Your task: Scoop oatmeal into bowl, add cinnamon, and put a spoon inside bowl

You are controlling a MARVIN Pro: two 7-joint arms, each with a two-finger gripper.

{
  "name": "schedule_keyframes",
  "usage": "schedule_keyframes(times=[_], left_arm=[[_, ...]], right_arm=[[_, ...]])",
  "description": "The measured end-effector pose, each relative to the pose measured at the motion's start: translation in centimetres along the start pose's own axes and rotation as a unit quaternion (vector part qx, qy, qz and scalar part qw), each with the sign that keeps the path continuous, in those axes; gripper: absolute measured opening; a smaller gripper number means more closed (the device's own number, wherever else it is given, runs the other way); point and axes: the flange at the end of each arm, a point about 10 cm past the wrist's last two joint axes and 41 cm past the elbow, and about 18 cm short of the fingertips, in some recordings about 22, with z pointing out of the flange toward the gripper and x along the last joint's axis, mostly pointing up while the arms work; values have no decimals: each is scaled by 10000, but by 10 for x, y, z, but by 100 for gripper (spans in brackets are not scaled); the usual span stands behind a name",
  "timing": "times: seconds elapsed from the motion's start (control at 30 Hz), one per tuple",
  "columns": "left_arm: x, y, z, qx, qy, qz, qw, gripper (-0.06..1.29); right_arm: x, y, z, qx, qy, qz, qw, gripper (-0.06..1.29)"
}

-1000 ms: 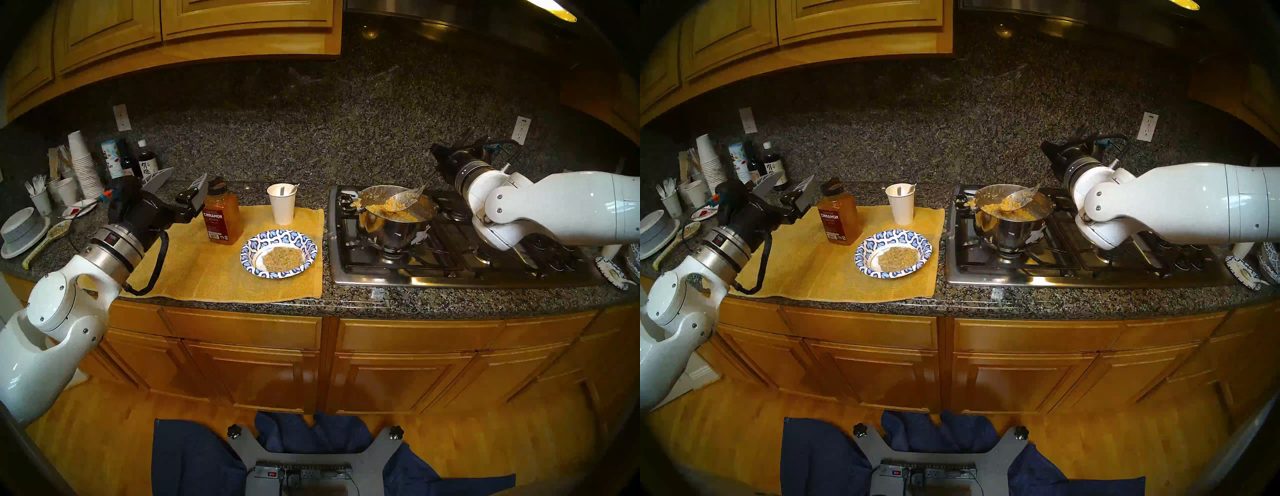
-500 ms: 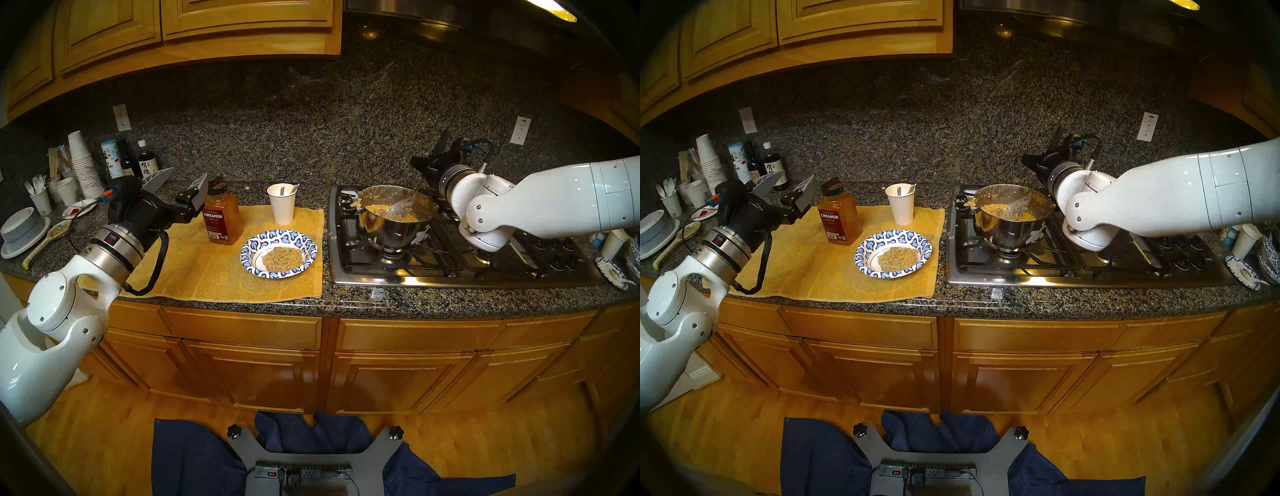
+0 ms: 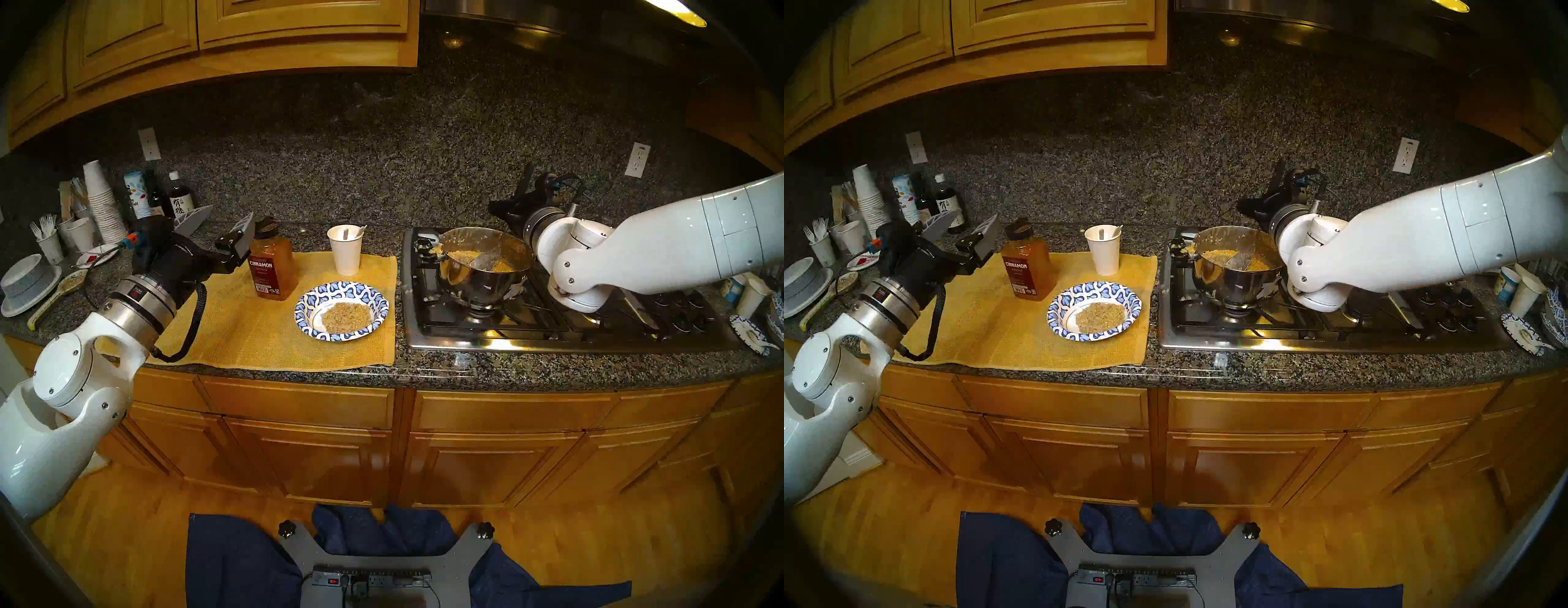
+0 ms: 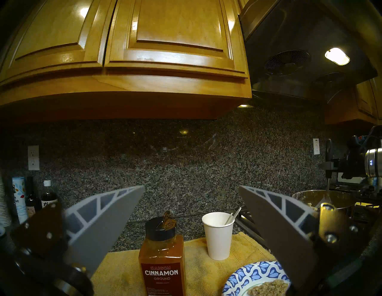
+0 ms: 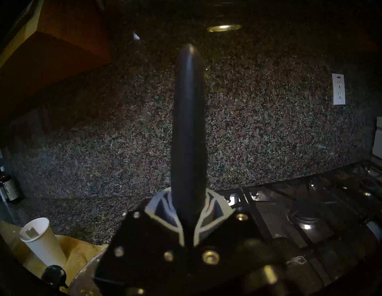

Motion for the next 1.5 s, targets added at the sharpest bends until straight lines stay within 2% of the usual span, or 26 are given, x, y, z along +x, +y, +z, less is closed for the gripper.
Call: schedule_keyframes(times=[0.3, 0.57, 0.67, 0.73, 0.87, 0.93, 1.13, 1.5], left_arm=[[0, 0, 0, 0, 0, 0, 10000, 123], [0, 0, 0, 0, 0, 0, 10000, 123], [0, 0, 0, 0, 0, 0, 10000, 123], [0, 0, 0, 0, 0, 0, 10000, 123], [0, 0, 0, 0, 0, 0, 10000, 123], [0, 0, 0, 0, 0, 0, 10000, 123], [0, 0, 0, 0, 0, 0, 10000, 123], [0, 0, 0, 0, 0, 0, 10000, 123]], right_arm=[[-2, 3, 0, -94, 4, -79, 9999, -3], [-3, 15, -1, -265, 16, -88, 9996, -2], [-2, 21, -2, -338, 43, -80, 9994, 9], [-1, 24, -2, -377, 62, -73, 9992, 22], [1, 29, -2, -435, 90, -61, 9990, 36], [1, 31, -2, -461, 102, -57, 9989, 38], [3, 38, -2, -567, 141, -49, 9983, 63], [5, 61, -2, -845, 210, -46, 9962, 69]])
